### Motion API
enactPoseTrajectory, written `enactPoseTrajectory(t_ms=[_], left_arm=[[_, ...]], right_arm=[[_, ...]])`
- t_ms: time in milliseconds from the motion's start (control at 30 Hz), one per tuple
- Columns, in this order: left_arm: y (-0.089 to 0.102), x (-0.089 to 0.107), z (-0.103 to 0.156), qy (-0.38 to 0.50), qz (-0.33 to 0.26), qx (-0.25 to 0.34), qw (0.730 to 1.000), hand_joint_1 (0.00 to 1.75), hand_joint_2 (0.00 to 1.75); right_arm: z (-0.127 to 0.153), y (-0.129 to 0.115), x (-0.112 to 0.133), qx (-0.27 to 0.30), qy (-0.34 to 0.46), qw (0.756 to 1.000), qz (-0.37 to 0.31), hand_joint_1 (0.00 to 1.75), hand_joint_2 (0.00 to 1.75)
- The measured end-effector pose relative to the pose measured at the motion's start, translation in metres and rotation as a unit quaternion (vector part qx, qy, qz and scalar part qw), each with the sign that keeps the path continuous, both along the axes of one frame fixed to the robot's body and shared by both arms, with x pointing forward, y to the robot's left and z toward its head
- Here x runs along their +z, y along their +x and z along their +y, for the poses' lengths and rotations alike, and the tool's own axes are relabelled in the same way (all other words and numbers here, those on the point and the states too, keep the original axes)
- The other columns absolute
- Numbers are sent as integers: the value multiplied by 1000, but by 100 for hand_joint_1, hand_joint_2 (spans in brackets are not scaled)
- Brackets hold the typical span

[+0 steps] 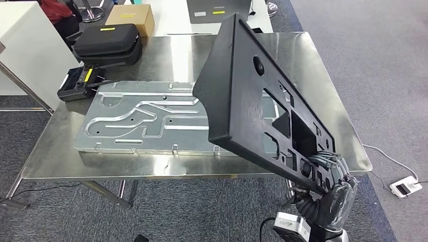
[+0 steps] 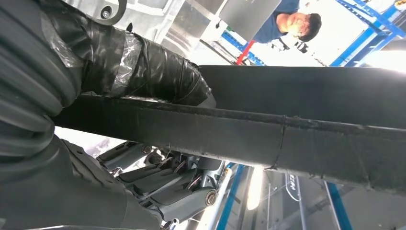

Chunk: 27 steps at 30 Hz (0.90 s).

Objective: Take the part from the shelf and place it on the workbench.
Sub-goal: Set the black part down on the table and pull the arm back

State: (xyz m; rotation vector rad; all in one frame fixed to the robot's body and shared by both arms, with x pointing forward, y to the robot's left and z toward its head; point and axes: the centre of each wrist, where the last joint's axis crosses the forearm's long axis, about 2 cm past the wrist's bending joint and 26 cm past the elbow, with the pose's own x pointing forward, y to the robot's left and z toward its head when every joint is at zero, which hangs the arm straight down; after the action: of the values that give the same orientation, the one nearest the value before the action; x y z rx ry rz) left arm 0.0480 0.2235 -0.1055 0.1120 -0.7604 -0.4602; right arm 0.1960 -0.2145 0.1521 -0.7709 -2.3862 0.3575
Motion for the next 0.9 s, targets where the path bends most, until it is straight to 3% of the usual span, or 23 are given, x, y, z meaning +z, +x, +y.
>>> enactPoseTrajectory(t_ms=[500, 633, 900], left_arm=[[5, 0, 1, -32, -6, -22, 999, 0, 175], [6, 0, 1, -27, -3, -21, 999, 0, 0], [16, 2, 0, -16, 1, -32, 999, 0, 0]], right_arm=[[11, 18, 7, 24, -12, 1000, -9, 175, 175], [17, 27, 9, 26, -42, 999, -14, 175, 175], [32, 48, 20, 12, -128, 991, -45, 175, 175]])
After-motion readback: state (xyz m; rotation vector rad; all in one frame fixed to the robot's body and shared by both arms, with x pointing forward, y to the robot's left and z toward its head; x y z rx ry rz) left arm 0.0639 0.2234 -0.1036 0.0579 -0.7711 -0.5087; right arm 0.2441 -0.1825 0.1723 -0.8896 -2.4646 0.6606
